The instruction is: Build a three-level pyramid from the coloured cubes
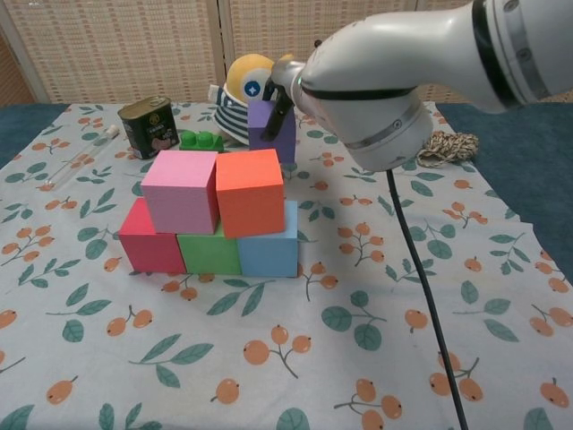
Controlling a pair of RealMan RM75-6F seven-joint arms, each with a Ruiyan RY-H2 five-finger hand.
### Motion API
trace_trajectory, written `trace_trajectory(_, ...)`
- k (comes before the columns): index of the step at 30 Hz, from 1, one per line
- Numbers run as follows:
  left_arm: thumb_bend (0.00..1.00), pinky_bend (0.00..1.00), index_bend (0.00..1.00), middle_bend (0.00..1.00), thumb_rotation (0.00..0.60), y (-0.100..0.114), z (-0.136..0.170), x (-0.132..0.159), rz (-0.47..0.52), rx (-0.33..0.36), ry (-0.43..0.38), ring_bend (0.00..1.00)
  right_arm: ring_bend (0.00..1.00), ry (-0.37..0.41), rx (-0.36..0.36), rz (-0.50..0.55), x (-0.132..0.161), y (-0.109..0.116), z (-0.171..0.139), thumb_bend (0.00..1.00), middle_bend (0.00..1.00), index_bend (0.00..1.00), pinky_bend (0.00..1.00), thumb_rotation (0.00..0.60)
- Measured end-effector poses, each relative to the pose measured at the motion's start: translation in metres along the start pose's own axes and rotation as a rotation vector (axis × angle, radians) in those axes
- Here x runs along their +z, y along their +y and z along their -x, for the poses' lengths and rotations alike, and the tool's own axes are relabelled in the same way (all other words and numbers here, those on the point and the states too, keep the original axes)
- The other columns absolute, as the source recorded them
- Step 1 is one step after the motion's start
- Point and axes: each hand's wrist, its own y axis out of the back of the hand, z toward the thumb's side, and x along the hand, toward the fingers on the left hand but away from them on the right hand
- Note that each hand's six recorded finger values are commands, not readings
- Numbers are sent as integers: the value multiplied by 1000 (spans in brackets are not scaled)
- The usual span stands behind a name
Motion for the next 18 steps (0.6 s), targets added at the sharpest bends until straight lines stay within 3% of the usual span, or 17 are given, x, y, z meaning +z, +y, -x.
trace_trajectory(7, 316, 62, 0, 0, 600, 1, 4, 6, 6, 0, -19, 0, 160, 90, -25, 43, 28, 41, -40, 463, 299, 685, 188, 600)
trace_trajectory(12, 317, 62, 0, 0, 600, 5, 8, 10, 15, 4, -35, 0, 160, 161, -18, 73, 49, 74, -91, 465, 299, 689, 188, 600)
trace_trajectory(18, 317, 62, 0, 0, 600, 8, 12, 13, 35, 3, -61, 0, 160, 162, -10, 64, 50, 104, -149, 465, 299, 697, 188, 600)
